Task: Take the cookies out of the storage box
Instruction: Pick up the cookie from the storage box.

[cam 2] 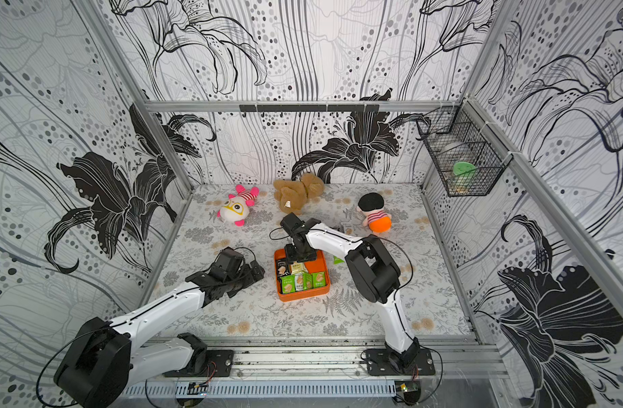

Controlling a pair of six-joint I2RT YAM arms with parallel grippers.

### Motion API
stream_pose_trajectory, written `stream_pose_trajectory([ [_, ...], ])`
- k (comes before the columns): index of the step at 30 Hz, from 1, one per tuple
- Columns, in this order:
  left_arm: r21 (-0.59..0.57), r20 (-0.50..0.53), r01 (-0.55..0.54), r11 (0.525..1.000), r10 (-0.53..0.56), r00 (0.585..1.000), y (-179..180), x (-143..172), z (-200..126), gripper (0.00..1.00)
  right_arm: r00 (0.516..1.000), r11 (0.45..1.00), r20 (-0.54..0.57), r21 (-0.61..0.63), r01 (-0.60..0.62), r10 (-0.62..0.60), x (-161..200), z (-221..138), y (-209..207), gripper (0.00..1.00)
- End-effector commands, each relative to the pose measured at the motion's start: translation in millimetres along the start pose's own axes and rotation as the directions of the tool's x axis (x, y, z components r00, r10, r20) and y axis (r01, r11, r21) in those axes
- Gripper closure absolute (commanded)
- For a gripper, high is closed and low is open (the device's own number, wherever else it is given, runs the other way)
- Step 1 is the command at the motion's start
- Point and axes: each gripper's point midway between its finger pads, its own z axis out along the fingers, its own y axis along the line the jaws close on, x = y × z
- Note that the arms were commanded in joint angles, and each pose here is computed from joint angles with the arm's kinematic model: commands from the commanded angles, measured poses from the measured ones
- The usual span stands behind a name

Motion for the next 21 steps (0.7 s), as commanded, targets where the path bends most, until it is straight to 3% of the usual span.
stream_pose_trajectory([
  [1,0.009,0.007,-0.021,1.000,0.021,1.000,-1,-2,-4,0.03,1.000,0.999,-0.016,0.039,-0.005,0.005,3,1,-1,0.38],
  [12,0.013,-0.010,-0.028,1.000,0.028,1.000,-3,-1,-5,0.03,0.999,0.998,-0.036,0.061,-0.014,0.016,4,4,0,0.47],
  [21,0.046,0.015,-0.003,0.999,0.002,1.000,-11,-7,-11,0.03,1.000,0.998,0.022,0.056,-0.010,0.009,-5,-26,2,0.52],
])
